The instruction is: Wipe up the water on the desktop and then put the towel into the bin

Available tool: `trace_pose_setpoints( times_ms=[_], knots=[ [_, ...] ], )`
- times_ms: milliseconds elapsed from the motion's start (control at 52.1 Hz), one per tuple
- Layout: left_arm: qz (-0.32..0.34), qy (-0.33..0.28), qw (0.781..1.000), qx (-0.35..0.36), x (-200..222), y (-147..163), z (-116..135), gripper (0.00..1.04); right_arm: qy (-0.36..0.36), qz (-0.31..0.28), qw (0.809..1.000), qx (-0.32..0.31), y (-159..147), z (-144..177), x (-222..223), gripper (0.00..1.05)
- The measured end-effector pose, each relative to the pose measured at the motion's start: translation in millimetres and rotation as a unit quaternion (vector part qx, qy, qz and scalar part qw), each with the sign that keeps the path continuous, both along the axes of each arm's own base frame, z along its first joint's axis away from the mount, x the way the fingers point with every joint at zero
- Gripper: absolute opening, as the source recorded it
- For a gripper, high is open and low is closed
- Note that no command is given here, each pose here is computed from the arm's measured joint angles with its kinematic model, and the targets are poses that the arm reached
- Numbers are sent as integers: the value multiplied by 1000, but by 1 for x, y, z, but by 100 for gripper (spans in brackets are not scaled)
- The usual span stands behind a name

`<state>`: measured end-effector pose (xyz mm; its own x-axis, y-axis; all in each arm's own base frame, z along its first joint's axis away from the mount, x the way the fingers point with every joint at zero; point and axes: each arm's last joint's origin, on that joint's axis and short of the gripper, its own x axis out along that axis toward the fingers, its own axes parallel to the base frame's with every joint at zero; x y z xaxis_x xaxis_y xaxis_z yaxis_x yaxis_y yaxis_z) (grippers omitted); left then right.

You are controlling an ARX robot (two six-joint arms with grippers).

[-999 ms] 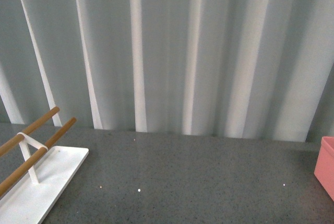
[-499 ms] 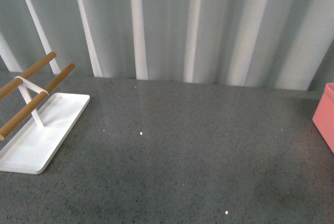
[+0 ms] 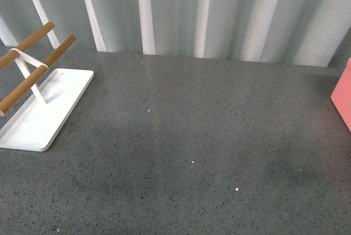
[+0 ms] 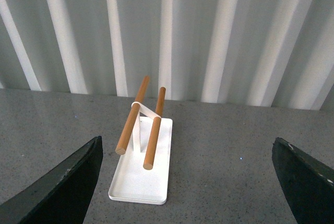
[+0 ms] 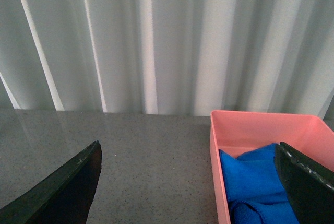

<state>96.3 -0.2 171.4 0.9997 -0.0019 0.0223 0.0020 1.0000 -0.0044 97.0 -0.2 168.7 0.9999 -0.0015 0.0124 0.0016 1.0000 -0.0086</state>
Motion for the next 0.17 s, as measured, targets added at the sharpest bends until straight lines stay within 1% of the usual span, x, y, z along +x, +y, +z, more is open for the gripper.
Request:
trace_pose_setpoints(
  times_ms=[173],
  knots=[
    [0,0,1000,0,0,0,0,98,0,0,1000,0,0,0,0,98]
  ],
)
